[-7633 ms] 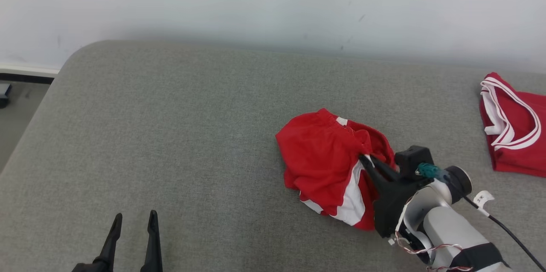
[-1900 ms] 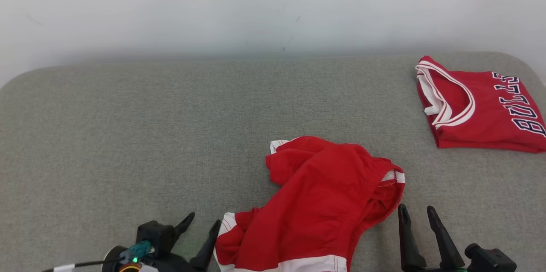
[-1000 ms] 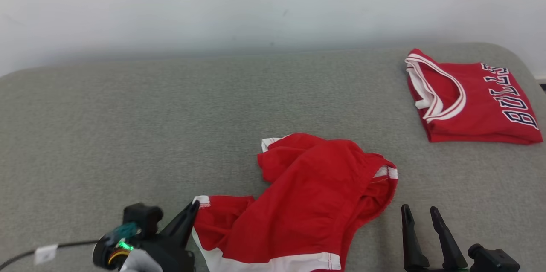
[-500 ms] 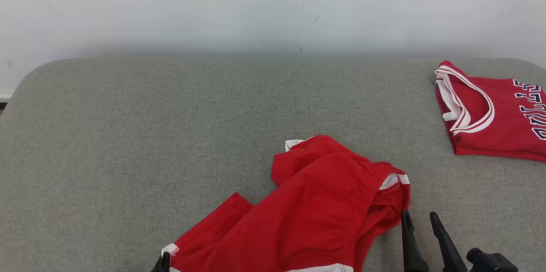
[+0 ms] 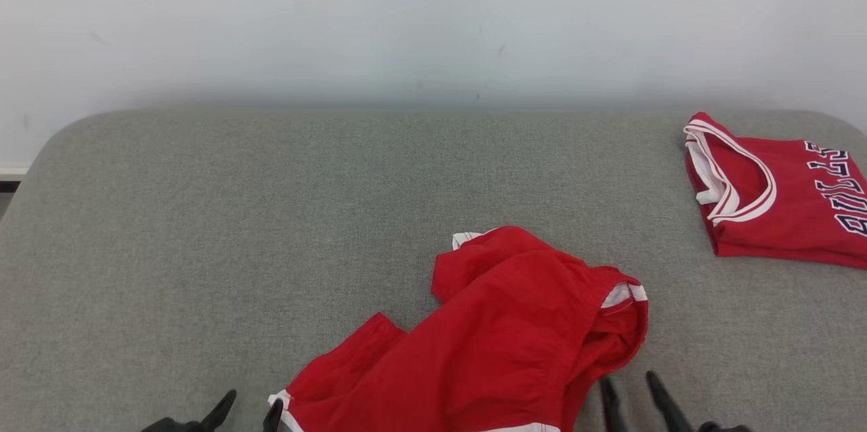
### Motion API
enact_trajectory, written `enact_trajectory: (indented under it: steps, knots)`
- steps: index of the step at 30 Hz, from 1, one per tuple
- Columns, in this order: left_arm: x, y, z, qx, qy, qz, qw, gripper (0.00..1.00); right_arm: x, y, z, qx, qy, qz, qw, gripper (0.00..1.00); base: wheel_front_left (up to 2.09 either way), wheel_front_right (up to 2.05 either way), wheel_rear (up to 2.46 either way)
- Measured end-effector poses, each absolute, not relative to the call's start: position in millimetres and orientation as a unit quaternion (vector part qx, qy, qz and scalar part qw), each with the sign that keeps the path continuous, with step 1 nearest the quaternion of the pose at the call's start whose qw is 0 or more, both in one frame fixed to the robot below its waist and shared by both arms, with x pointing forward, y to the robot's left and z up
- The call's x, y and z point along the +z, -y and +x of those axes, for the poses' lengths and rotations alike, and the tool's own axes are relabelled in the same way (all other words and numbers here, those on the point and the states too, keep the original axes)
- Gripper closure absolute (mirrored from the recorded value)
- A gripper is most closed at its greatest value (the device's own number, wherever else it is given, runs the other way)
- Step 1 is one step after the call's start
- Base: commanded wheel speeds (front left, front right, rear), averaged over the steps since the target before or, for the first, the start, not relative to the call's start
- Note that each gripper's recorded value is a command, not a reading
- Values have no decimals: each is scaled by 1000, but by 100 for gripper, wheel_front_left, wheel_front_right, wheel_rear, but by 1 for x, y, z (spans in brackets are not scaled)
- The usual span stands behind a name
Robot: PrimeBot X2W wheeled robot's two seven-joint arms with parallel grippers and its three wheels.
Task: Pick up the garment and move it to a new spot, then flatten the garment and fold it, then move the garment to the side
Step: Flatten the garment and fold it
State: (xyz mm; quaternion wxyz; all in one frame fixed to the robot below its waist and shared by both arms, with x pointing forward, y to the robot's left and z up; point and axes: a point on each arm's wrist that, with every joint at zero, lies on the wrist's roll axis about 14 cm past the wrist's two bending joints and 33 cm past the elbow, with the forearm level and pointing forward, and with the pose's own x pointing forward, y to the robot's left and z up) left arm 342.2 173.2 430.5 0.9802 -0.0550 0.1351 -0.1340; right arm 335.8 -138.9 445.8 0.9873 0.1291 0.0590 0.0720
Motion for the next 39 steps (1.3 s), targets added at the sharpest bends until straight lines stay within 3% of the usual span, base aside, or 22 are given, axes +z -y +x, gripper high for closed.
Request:
enact_trajectory:
  steps: [5,16,31,32,33,34,35,39]
  knots:
    - [415,-177,332,-175,-180,-3,968,0,429,118,321,120,-93,100,983,0,0,0,0]
    - [408,-173,333,-207,-204,21,957,0,405,91,302,187,-139,79,969,0,0,0,0]
    - [393,-160,354,-207,-230,-17,951,0,390,86,313,220,-165,40,961,0,0,0,0]
    - [391,-157,354,-209,-233,-22,950,9,389,84,313,223,-167,40,960,0,0,0,0]
    - [390,-155,354,-207,-236,-32,949,51,388,81,312,227,-170,41,958,14,0,0,0]
    - [389,-153,354,-202,-239,-48,948,100,387,79,311,231,-173,43,957,74,0,0,0]
    - [388,-152,353,-199,-241,-57,948,100,386,76,310,236,-177,44,955,100,0,0,0]
    - [390,-158,358,-164,-231,-114,952,100,387,67,310,248,-178,51,951,100,0,0,0]
